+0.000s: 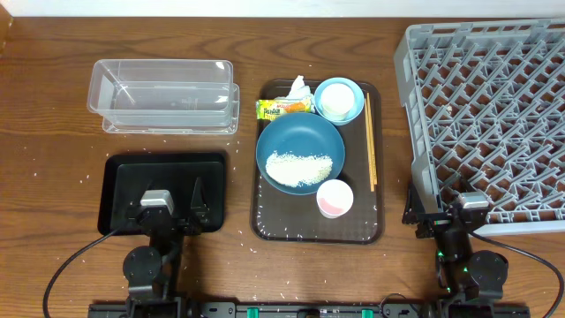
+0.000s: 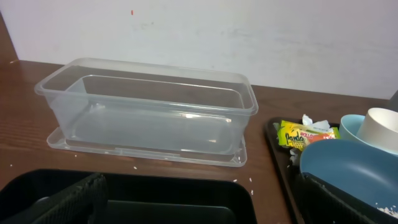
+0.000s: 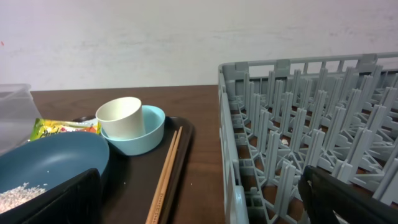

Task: Sort waste into correct bins and load items into the dishwasher rack

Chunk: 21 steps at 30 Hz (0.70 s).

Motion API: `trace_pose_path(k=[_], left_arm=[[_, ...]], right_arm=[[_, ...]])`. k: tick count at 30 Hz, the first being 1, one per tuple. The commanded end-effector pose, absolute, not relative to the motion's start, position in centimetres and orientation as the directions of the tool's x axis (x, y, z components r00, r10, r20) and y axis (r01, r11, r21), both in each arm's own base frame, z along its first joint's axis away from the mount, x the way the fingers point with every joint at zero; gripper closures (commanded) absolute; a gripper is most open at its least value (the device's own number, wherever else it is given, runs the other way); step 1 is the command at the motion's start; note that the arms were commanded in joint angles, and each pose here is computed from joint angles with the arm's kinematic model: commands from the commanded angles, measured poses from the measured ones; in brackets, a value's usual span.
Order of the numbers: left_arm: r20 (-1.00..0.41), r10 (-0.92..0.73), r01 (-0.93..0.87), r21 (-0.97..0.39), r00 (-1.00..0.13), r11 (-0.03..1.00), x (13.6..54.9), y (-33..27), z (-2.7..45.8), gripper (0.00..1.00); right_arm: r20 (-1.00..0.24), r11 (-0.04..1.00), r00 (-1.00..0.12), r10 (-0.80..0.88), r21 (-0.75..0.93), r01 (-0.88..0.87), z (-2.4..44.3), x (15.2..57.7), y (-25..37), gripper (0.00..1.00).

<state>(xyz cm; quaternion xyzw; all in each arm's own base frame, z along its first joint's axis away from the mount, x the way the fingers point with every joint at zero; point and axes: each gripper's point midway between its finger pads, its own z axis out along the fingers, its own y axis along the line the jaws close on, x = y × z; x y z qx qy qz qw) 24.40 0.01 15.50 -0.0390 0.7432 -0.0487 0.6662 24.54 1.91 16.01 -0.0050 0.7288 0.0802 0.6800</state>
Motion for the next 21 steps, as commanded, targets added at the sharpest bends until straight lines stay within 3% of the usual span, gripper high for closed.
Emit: trace_pose_path(k=[1,8,14,21], left_arm=[[-0.983,-0.111,0.004,-0.113,-0.148,0.994,24.4,0.0,13.9,0.02],[-0.983,-0.111,0.004,-0.113,-0.148,0.994,24.4,0.0,13.9,0.02],[-0.983,-0.111,0.004,-0.113,-0.148,0.994,24.4,0.0,13.9,0.02],[-0.983,-0.111,0.004,-0.113,-0.148,0.994,24.4,0.0,13.9,0.02]], right_arm=[[-0.993,0.990,-0.072,0.090,0.097,-0.102,16.0,24.5,1.6,0.01],[-0.995,0.990,-0.046,0.089,0.094,-0.105,16.6,24.6,1.6,0.01],[-0.908,0.842,0.028,0.417,0.375,-0.388,22.2,23.2,5.6,0.01],[-0.802,0.811,0.304,0.515,0.340,-0.476,29.8,20.7,4.5,0.01]])
